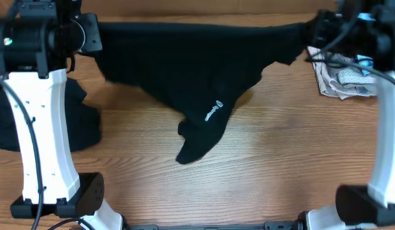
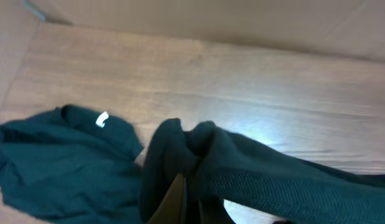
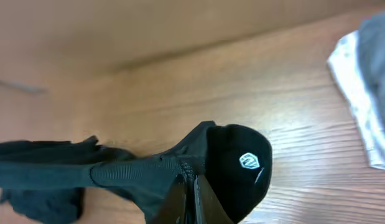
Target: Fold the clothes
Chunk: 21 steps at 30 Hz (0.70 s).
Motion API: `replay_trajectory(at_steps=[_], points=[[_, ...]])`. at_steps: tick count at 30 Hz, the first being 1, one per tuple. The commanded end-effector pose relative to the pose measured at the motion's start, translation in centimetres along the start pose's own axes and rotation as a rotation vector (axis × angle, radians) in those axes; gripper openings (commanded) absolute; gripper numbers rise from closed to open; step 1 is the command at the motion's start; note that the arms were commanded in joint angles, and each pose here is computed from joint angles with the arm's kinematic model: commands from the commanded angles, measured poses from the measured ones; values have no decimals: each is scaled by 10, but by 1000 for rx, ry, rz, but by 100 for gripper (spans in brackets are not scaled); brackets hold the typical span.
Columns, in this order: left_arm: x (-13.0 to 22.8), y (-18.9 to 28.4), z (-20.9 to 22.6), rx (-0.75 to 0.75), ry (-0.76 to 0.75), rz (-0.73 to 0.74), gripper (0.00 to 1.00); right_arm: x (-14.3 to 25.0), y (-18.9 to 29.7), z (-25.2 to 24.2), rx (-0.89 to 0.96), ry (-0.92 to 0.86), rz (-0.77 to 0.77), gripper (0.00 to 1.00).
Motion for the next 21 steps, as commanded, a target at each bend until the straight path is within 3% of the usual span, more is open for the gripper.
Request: replay_trajectory(at_steps=[1,7,10,15,21], points=[[-11,43,6,8,-19,-128,4,-8,96,2,-10,22,-250,4],[-13,96,0,88,-24,-273,4,12,164,12,-40,73,-402,4],[-14,111,1,95,-23,-321,4,15,170,14,-45,82,-416,4],[-23,107,1,89,-30,-347,4,4,144,6,-19,71,-359,4],[-38,54,-4,94,-49,-271,4,-22,84,-9,-5,44,-246,4]])
Point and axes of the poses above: each gripper's point midway between its finger pads, its own y axis back along the fingers, its own z axis along the line the jaws close on, x = y × z, the point moved 4 cm from there along y, back along the fingers, and after that the axes turned 14 degrees about -y, right-handed, at the moved point
